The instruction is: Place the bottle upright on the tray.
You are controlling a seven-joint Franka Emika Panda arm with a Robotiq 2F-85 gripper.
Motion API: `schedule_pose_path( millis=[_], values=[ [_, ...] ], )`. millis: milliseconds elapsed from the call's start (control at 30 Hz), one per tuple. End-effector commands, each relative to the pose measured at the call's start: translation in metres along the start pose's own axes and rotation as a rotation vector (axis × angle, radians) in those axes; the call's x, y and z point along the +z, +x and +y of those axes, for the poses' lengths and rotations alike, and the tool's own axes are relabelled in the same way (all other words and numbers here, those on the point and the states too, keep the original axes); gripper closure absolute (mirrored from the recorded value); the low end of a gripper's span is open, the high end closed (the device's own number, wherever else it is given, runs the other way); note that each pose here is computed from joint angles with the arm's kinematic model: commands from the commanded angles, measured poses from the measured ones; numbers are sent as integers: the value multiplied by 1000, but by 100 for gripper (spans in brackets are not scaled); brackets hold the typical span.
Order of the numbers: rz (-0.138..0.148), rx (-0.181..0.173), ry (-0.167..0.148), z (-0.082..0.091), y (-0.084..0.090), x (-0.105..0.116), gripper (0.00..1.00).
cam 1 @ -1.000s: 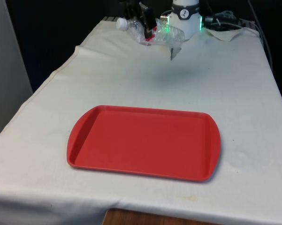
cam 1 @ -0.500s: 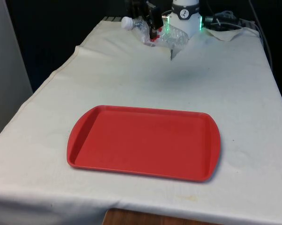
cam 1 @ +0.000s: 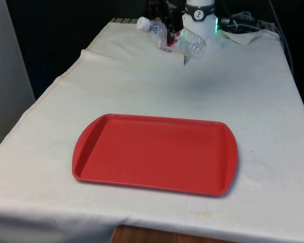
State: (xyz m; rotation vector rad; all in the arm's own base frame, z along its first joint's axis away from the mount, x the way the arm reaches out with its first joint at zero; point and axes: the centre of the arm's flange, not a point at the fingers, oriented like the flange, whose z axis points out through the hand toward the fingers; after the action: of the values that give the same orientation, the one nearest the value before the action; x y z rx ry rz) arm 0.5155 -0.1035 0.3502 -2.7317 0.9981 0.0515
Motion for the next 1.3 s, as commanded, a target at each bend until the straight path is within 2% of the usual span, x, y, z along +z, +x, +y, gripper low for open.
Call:
schedule_pose_path(
  millis=[0,300,500,533,833,867,900,1167,1200,1267],
  values=[
    [19,-2,-6,-4,0,0,100],
    [51,-31,-5,-26,2,5,100],
    [61,-46,-9,-42,10,11,100],
    [55,-50,-12,-40,10,11,100],
    [82,-71,-9,-63,24,16,100],
    [76,-70,-18,-60,24,16,100],
    [86,-74,-7,-64,25,15,100],
    [122,-114,9,-75,30,16,100],
    [118,-109,-4,-73,29,16,100],
    [130,-124,10,-77,31,16,100]
  ],
)
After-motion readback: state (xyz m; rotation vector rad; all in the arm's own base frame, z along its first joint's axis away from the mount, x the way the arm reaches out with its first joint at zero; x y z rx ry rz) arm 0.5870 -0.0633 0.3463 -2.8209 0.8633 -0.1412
